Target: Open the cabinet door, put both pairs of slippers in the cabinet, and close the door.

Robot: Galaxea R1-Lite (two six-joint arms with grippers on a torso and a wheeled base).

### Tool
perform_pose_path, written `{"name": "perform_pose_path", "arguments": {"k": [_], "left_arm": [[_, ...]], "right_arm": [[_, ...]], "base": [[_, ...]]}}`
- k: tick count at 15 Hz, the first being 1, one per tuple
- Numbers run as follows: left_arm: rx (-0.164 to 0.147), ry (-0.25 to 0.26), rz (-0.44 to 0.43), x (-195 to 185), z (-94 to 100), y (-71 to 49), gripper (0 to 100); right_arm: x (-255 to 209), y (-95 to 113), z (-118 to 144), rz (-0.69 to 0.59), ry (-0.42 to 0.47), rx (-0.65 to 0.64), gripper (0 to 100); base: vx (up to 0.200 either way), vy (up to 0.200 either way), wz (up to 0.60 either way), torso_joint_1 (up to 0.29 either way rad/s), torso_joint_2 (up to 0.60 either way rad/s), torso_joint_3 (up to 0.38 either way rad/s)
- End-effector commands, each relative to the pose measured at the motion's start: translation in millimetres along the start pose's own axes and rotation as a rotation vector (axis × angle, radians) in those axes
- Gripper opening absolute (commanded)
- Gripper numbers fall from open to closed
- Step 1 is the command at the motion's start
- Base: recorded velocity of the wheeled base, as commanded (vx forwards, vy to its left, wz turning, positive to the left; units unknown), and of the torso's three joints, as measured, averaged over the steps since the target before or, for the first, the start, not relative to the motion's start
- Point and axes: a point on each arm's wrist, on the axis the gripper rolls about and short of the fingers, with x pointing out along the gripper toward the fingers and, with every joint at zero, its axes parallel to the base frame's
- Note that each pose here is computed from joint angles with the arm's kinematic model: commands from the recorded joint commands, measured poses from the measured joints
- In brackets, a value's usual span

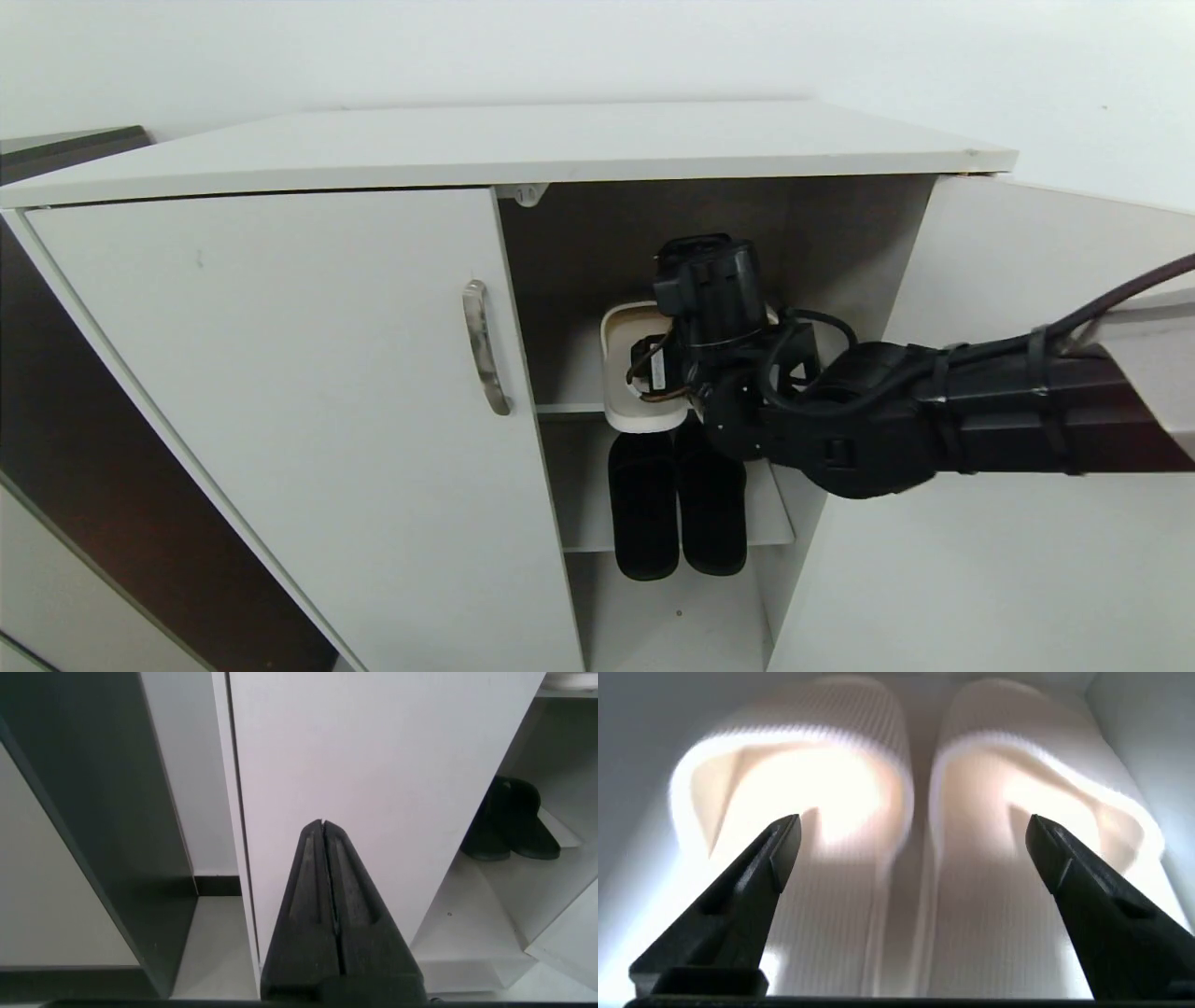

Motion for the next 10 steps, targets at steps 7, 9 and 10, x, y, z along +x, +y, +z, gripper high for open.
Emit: {"name": "perform_pose_path", "arguments": {"k": [7,9,10], "left_arm": [[0.0,0.001,0.001,0.0,-0.1,0.0,0],[0.0,-0.001,0.0,0.0,0.1,0.0,0],[0.0,-0.001,-0.001,0.0,0.1,0.0,0]], "right_arm": [[-88.8,-22.0,-9.6,0.101,-0.064,0.028,100],[-91.2,-26.1,-14.5,0.104,-0.072,0.039,0],[-91.1,-26.8,-18.9,0.113,-0.071,0.036,0]], "base": [[0.0,0.0,0.0,0.0,0.0,0.0],[0.0,0.0,0.0,0.0,0.0,0.0],[0.0,0.0,0.0,0.0,0.0,0.0]]}}
